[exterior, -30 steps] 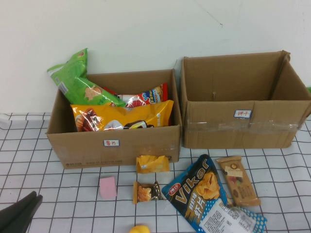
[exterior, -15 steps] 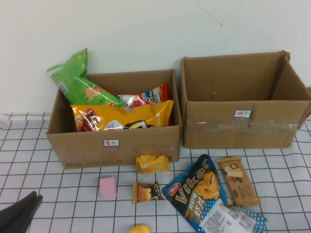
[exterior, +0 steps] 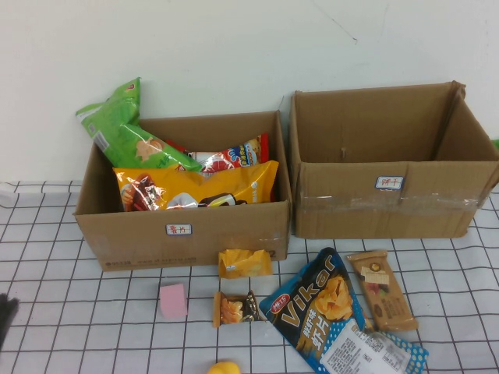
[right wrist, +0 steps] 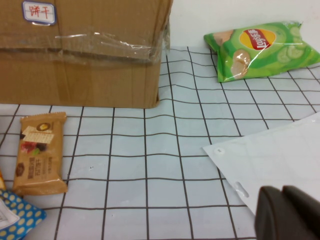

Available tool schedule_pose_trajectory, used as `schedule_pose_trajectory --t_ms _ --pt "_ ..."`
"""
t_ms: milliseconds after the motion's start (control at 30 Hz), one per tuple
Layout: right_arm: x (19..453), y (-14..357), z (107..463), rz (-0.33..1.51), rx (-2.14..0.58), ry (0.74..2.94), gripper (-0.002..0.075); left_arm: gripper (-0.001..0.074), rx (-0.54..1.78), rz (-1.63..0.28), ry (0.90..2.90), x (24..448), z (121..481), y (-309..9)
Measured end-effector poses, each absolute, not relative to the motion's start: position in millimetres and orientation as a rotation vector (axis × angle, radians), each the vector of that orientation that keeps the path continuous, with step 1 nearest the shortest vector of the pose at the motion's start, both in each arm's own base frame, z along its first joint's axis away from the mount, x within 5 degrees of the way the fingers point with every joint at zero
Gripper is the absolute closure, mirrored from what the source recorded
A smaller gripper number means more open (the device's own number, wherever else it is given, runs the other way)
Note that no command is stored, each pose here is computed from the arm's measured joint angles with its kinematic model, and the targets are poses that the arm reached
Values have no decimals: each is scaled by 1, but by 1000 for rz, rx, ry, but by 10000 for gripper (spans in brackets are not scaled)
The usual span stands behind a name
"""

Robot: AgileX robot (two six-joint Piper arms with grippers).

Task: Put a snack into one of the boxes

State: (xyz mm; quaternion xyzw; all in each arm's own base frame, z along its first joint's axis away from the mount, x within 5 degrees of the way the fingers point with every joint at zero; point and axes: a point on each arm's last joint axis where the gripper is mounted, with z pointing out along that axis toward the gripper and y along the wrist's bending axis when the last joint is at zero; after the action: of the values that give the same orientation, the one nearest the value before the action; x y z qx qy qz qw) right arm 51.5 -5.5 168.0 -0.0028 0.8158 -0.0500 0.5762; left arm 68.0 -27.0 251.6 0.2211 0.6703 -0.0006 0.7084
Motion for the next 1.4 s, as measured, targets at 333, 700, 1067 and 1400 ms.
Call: schedule_pose_trajectory --t_ms 333,700,1067,1400 --pt "51 -5 168 -116 -6 1910 727 737 129 -57 1726 60 235 -10" --pt "51 -5 168 -116 -6 1910 727 737 -70 -10 1598 56 200 2" --pt "51 -5 168 -116 -6 1910 727 737 -27 -34 1729 56 184 -1" --pt "51 -5 168 -119 -11 1910 727 736 34 -76 1841 53 174 -4"
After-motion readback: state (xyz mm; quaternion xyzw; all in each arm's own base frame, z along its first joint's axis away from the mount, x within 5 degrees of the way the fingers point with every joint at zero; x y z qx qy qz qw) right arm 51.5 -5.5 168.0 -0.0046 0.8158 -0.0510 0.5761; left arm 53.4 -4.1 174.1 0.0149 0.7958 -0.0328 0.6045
